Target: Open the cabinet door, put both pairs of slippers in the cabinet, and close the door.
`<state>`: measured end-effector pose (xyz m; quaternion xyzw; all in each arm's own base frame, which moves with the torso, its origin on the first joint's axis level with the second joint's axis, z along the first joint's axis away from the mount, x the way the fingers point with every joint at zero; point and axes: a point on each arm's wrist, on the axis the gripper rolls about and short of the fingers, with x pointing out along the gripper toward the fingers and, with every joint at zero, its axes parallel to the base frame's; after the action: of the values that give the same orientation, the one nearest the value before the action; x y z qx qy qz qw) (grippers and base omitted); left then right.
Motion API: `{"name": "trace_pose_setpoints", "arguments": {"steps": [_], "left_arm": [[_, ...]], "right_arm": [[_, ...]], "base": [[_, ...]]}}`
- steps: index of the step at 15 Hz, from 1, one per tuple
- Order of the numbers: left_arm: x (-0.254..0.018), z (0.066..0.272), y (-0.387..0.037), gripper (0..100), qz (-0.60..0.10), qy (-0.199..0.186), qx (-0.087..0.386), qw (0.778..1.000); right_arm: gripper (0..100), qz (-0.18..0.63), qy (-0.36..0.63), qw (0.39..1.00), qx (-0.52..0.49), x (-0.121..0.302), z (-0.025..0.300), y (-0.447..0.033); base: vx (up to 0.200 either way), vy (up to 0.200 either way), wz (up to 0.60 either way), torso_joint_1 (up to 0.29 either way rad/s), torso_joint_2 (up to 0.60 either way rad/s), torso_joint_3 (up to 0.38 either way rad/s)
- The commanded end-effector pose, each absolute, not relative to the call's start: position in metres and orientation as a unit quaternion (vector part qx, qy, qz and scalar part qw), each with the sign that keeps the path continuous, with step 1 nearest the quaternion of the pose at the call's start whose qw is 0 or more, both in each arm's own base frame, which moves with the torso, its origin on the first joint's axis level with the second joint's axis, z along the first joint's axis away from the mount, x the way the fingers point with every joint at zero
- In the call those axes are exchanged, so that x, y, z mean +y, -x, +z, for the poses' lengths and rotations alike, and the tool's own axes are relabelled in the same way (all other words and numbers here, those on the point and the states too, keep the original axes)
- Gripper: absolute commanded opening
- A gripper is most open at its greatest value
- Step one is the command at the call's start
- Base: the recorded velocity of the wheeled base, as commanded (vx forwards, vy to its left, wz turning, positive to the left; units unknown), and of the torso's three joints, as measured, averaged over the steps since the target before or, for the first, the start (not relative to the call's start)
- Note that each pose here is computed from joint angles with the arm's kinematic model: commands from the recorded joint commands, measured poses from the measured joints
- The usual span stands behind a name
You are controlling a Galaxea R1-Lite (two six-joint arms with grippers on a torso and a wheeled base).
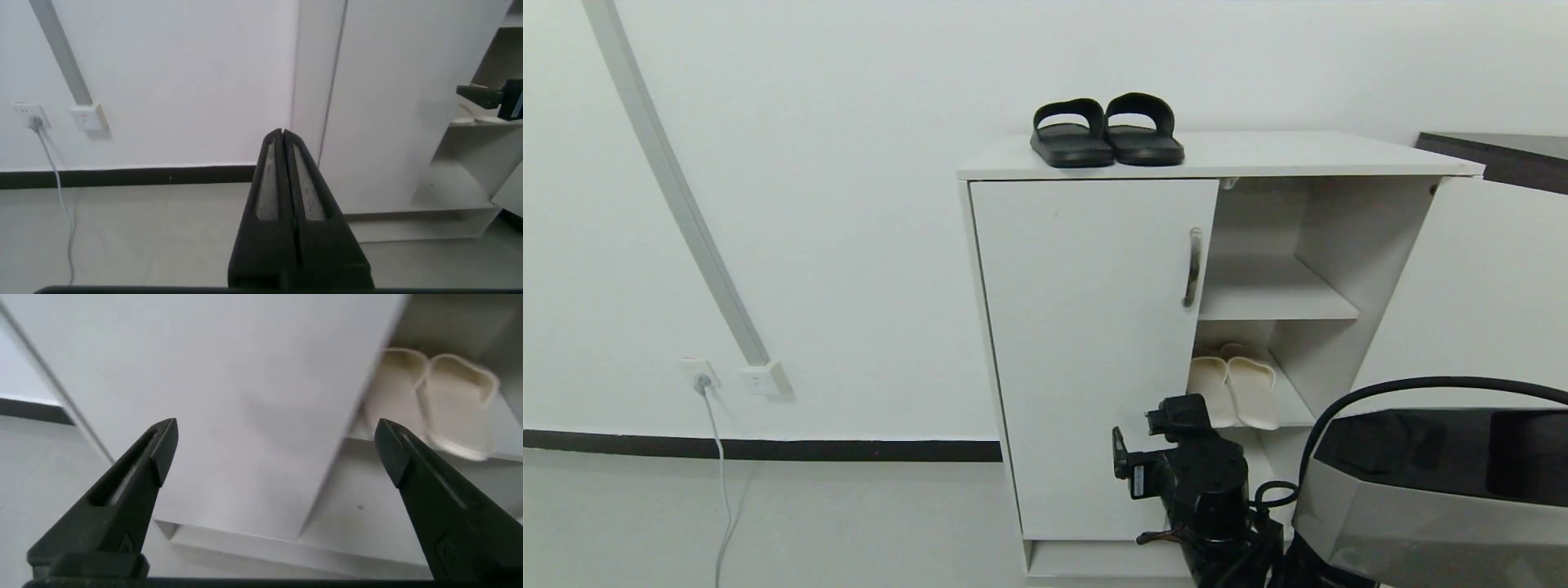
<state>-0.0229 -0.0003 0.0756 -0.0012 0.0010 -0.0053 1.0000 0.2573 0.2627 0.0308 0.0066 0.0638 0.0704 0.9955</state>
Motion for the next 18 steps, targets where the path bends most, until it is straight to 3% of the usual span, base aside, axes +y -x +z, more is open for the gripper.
{"name": "trace_pose_setpoints", "arguments": {"steps": [1,18], "left_arm": [[0.000,0.076,0.023,0,-0.005,0.002,0.002,1.000],[0.000,0.076,0.023,0,-0.005,0.002,0.002,1.000]], "right_arm": [[100,0.072,-0.006,0.995,0.064,0.264,0.029,-0.257],[100,0.086,0.022,0.995,0.054,0.254,0.012,-0.259]], "base": [[0.000,0.000,0.00,0.000,0.00,0.000],[0.000,0.000,0.00,0.001,-0.01,-0.012]]}}
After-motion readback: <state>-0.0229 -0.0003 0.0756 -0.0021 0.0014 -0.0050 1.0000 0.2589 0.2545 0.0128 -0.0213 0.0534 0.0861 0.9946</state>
